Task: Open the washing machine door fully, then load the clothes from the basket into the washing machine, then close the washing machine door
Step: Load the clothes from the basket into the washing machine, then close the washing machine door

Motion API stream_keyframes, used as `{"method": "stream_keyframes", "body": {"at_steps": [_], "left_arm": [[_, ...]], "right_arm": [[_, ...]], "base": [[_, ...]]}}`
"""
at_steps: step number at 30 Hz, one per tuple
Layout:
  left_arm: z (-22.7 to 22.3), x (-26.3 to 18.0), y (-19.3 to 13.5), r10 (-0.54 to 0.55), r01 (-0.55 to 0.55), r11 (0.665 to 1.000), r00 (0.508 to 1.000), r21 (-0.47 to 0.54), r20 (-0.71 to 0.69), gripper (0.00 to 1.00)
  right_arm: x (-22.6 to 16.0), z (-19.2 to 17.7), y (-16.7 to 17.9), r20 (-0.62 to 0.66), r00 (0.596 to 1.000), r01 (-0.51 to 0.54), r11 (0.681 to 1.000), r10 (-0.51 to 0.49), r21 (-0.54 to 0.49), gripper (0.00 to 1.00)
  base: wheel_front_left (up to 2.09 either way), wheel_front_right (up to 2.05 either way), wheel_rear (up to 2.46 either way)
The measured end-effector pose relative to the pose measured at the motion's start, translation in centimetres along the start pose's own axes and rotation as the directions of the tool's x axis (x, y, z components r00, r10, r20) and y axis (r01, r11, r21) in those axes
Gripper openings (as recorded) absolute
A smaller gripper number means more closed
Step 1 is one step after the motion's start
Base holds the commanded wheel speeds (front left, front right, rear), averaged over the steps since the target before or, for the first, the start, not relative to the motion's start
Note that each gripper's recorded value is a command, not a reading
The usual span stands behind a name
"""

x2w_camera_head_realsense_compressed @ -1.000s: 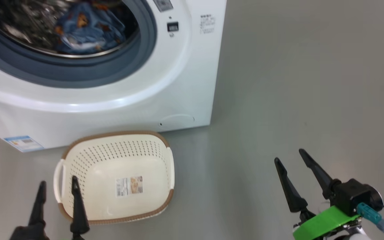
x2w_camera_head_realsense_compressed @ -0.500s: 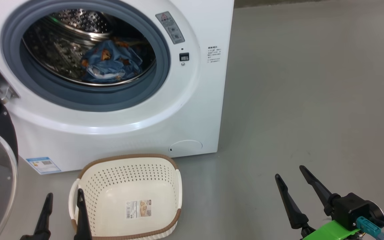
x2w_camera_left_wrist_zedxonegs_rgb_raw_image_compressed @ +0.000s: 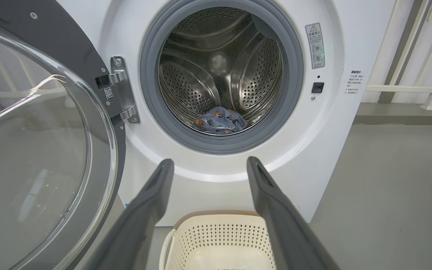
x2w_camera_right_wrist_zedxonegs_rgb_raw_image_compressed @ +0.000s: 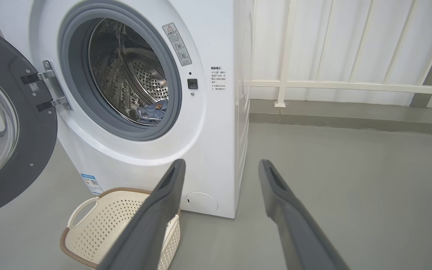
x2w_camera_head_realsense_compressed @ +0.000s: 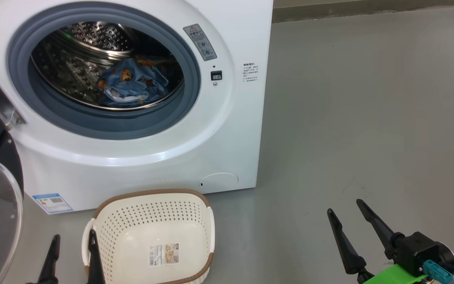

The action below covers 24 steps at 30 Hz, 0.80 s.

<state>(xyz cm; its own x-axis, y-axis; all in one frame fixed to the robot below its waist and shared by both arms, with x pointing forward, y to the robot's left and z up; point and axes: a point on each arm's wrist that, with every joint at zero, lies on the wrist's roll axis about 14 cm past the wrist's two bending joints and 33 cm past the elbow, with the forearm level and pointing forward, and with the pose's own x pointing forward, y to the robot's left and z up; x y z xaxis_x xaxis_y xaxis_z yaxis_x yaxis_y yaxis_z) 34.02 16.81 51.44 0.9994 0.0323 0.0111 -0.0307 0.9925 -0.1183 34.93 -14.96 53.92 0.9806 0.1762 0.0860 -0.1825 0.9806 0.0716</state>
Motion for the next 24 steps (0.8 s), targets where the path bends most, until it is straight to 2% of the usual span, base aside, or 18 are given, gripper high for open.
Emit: {"method": "stream_keyframes", "body": {"at_steps": [24], "left_arm": [[-0.14, -0.04, 0.32, 0.009, -0.009, 1.0, 1.0, 0.011, -0.002, 1.0]], "right_arm": [[0.22, -0.22, 0.2, -0.005, 1.0, -0.005, 1.0, 0.005, 0.006, 1.0]], "base": [[-0.04, 0.04, 0.0]]}}
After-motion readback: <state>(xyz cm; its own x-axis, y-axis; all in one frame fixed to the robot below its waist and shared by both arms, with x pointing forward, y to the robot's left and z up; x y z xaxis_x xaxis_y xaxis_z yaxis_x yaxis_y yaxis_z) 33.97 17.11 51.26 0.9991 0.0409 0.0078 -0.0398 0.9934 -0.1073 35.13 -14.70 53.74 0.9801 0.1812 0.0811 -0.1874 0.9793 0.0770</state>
